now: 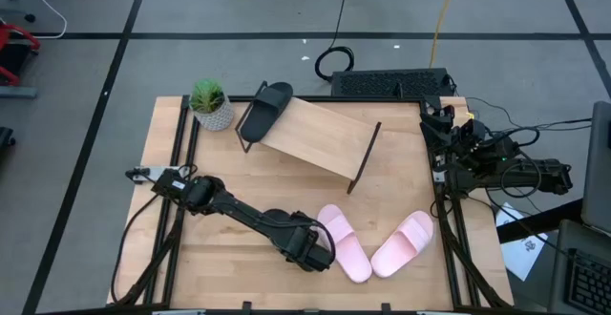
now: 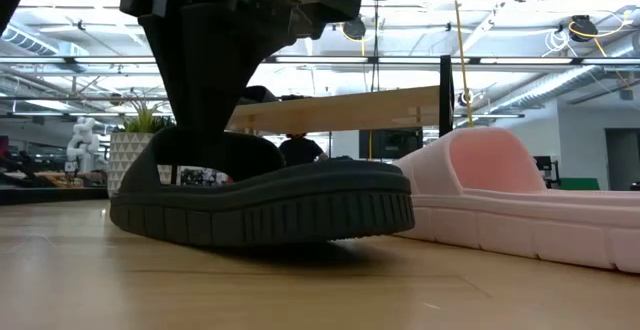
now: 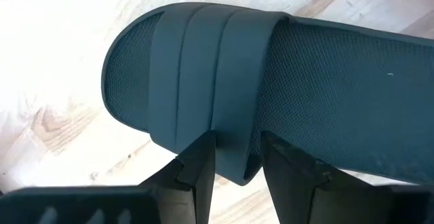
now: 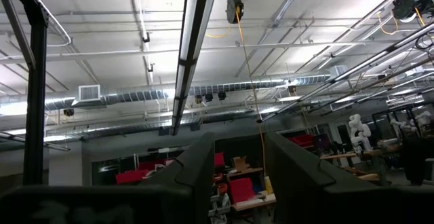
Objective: Pick and place slides into the shelf
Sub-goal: Put the black slipper on the shelf
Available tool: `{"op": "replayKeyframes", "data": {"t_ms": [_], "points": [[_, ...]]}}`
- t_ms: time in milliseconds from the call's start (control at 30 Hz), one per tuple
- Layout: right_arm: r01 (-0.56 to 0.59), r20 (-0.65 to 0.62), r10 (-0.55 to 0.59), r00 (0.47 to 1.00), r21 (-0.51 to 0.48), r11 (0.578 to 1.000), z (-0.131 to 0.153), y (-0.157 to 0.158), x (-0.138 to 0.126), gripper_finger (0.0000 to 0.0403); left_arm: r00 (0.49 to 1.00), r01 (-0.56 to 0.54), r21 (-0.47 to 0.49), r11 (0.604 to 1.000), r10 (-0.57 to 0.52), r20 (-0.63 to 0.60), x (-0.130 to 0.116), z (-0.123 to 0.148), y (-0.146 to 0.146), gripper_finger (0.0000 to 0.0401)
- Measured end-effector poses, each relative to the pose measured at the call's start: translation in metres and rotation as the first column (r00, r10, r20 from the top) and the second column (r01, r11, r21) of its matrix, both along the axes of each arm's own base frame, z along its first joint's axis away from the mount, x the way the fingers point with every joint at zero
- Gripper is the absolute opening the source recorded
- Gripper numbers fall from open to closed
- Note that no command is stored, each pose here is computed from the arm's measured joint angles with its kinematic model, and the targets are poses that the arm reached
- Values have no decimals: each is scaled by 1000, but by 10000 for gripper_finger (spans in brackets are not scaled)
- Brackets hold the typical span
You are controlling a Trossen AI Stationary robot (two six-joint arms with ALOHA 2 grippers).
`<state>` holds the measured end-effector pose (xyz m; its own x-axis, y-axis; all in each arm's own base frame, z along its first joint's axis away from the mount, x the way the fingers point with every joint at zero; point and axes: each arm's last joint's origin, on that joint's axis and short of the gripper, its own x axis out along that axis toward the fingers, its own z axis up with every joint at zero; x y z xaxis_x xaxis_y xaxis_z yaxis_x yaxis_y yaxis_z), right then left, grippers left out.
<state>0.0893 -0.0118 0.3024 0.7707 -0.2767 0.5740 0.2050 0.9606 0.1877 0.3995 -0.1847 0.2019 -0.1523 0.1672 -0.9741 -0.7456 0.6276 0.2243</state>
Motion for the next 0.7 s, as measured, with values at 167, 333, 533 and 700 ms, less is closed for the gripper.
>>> {"op": "replayKeyframes", "data": {"t_ms": [167,333,533,700], "points": [[0,0,0,1000,0,1000,0,0,0,121,1000,3,5,1000,-3,2,0,0,0,124],[0,0,0,1000,0,1000,0,0,0,121,1000,11,11,1000,-11,-4,0,-2,1,121],[0,-1,0,1000,0,1000,0,0,0,121,1000,13,12,1000,-13,-22,-2,-7,2,82],[0,-4,0,1000,0,1000,0,0,0,121,1000,14,17,1000,-13,-19,-2,-7,2,50]]}}
